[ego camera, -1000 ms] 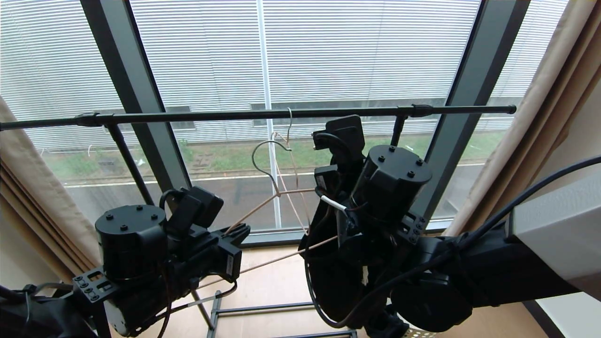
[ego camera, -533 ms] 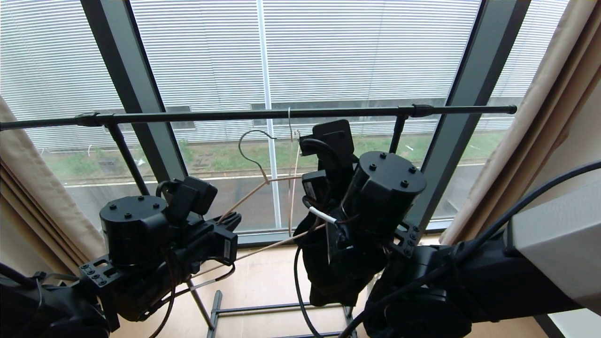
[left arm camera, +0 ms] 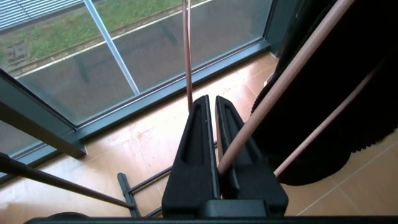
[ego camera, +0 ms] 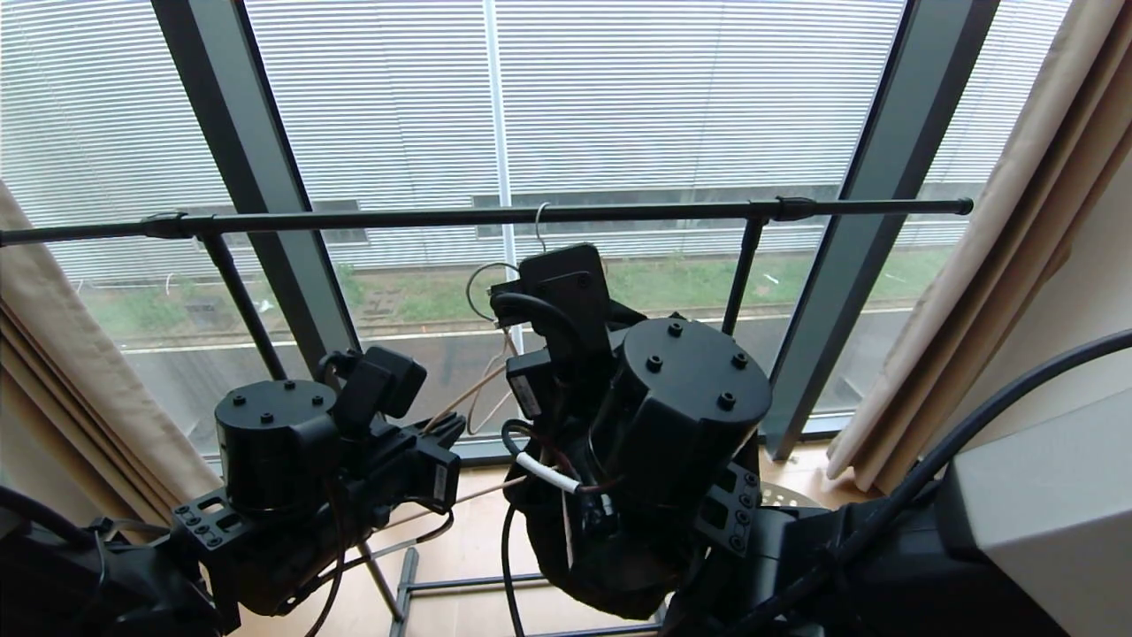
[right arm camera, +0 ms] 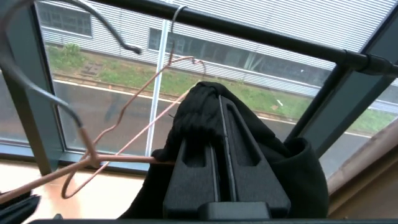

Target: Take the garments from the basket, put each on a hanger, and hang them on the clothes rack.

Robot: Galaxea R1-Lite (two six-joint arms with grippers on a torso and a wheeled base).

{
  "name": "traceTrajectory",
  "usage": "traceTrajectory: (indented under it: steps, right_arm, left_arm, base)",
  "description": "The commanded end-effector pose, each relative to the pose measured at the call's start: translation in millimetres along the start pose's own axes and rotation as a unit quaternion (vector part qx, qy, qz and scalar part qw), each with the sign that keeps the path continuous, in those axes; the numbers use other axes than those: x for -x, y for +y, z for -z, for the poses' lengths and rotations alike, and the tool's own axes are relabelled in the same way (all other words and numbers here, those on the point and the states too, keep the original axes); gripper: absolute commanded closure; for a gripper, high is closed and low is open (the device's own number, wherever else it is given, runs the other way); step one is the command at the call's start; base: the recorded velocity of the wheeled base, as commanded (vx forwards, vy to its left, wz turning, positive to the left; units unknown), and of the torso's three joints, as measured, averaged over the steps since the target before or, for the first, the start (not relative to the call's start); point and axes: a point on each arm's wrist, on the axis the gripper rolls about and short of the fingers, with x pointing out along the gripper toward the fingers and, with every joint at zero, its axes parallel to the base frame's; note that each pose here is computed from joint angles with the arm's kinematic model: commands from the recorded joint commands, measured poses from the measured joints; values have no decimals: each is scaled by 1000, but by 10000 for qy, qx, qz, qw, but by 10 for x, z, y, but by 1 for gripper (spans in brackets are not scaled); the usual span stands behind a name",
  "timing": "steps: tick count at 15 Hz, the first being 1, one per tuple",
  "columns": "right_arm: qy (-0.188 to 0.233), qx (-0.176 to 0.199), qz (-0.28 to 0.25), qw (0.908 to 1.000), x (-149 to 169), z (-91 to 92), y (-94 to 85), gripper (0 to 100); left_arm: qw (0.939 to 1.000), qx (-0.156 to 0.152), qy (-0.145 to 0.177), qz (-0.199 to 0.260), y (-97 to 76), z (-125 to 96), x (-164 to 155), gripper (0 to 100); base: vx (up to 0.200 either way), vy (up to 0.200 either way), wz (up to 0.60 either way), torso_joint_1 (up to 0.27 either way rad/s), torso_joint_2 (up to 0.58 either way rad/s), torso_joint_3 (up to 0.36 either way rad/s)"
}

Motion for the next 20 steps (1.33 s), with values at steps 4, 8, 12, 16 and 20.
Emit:
traceTrajectory:
  steps: [4, 8, 12, 16, 20]
  right_arm:
    - [-55, -48, -187, 9998, 93, -14, 153, 100]
    - [-76, -99, -154, 9998, 86, -12, 151, 0]
    - [-140, -240, 224, 9994, -91, -35, -102, 0]
    - [-150, -267, 419, 9987, -173, -70, -269, 0]
    - [-159, -279, 463, 9984, -217, -80, -257, 0]
  left_arm:
    - [10000, -25, 45, 58, -39, 23, -7, 100]
    - [10000, -24, 21, 64, -43, 18, -7, 100]
    - [10000, -17, -16, 54, -38, 8, -5, 100]
    - [10000, -12, -54, 51, -38, 2, -7, 100]
    - [9999, -26, -28, 98, -59, 19, 5, 100]
  base:
    - [0, 0, 0, 0, 0, 0]
    - [0, 0, 0, 0, 0, 0]
    - [0, 0, 0, 0, 0, 0]
    - [0, 0, 0, 0, 0, 0]
    - [0, 0, 0, 0, 0, 0]
